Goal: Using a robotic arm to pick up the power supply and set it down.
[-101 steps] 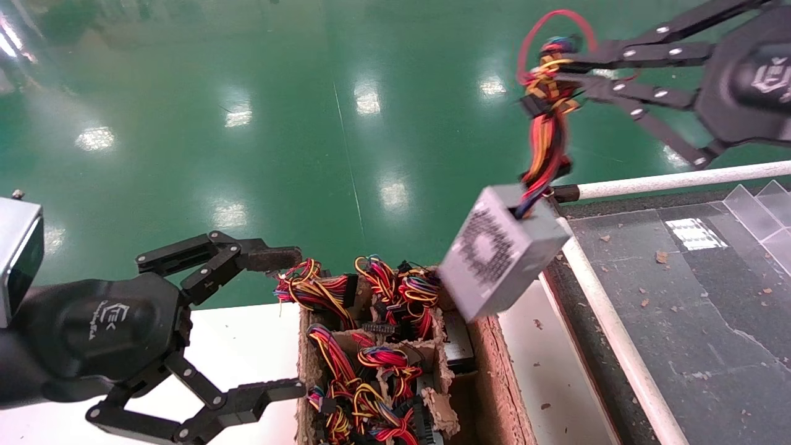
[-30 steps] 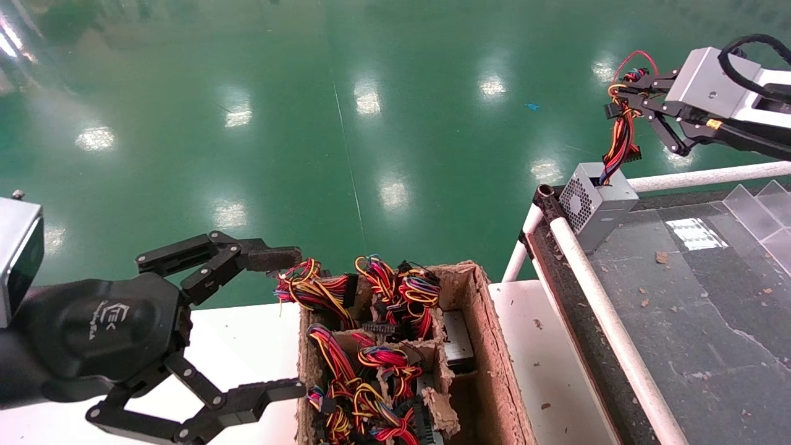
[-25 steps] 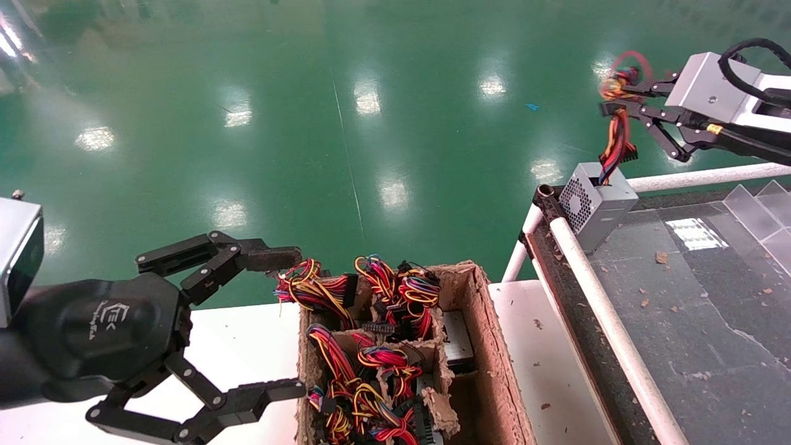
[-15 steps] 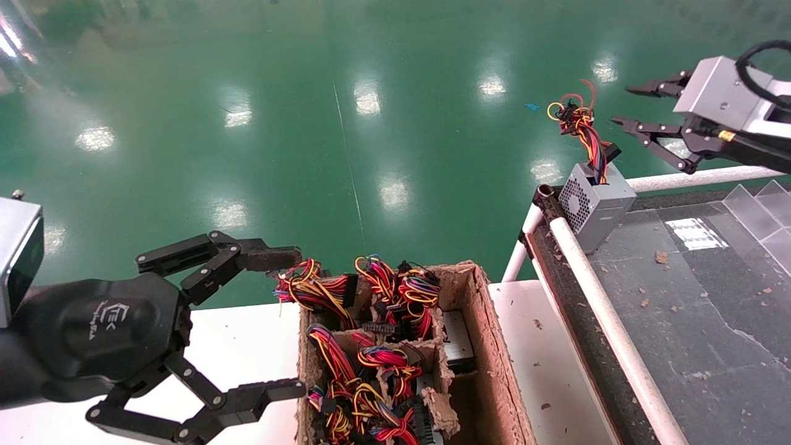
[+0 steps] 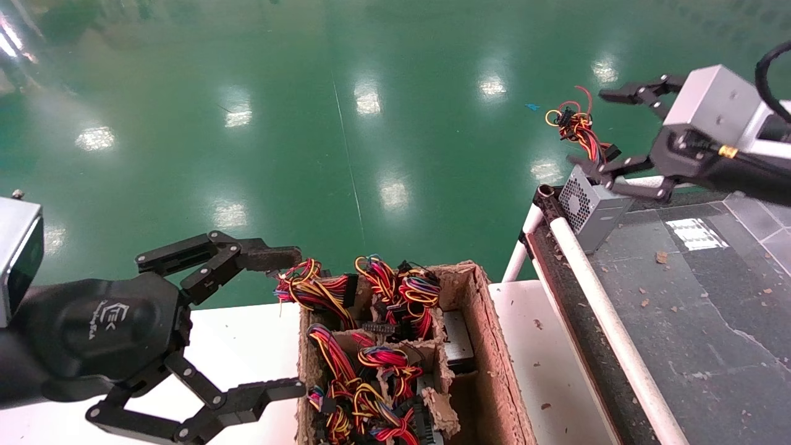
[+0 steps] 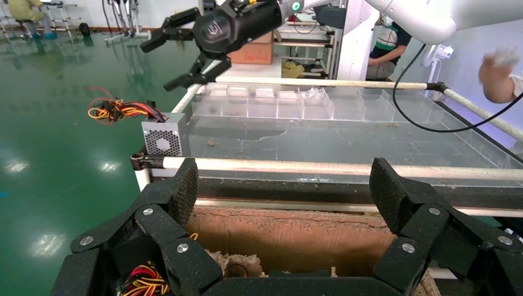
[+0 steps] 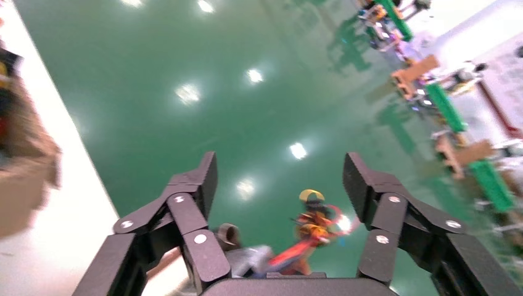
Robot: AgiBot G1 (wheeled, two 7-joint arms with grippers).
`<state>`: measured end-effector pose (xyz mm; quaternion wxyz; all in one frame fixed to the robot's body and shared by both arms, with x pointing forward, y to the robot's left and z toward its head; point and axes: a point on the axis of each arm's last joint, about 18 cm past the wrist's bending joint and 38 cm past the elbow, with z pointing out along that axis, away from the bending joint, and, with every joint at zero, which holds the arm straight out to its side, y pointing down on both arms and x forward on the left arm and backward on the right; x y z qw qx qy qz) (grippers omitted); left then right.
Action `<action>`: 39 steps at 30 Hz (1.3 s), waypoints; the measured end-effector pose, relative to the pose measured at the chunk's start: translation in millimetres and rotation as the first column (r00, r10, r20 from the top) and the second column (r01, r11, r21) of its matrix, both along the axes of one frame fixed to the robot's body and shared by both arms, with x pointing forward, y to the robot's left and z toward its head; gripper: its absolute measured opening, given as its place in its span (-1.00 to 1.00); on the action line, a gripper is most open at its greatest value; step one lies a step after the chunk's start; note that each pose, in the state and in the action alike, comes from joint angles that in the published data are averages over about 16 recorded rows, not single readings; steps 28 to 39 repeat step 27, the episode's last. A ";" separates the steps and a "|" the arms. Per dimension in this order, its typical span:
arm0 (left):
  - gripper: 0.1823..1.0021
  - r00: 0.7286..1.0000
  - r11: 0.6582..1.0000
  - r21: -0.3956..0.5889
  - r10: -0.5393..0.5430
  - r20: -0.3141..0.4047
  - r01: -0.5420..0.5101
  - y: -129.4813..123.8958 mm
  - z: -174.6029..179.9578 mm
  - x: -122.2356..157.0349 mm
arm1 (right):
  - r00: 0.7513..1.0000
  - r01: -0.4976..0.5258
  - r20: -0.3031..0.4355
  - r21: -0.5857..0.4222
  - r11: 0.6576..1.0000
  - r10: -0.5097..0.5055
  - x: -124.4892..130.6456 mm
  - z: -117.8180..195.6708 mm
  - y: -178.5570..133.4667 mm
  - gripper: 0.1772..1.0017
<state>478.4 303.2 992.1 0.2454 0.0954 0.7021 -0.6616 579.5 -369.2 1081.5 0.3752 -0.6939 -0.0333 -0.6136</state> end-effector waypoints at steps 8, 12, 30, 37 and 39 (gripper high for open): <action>1.00 1.000 1.000 0.000 0.000 0.000 0.000 0.0 0.0 0.0 | 0.988 -0.116 -0.092 0.058 0.992 0.121 -10.2 -21.1 15.6 0.53; 1.00 1.000 1.000 0.000 0.000 0.000 0.000 0.0 0.0 0.0 | 0.974 -0.172 -0.133 0.089 0.981 0.183 -16.6 -30.7 22.9 0.70; 1.00 1.000 1.000 0.000 0.000 0.000 0.000 0.0 0.0 0.0 | 0.904 -0.320 -0.233 0.188 0.929 0.358 -38.8 -54.7 41.8 0.97; 1.00 1.000 1.000 0.000 0.000 0.000 0.000 0.0 0.0 0.0 | 0.904 -0.320 -0.233 0.188 0.929 0.358 -38.8 -54.7 41.8 0.97; 1.00 1.000 1.000 0.000 0.000 0.000 0.000 0.0 0.0 0.0 | 0.904 -0.320 -0.233 0.188 0.929 0.358 -38.8 -54.7 41.8 0.97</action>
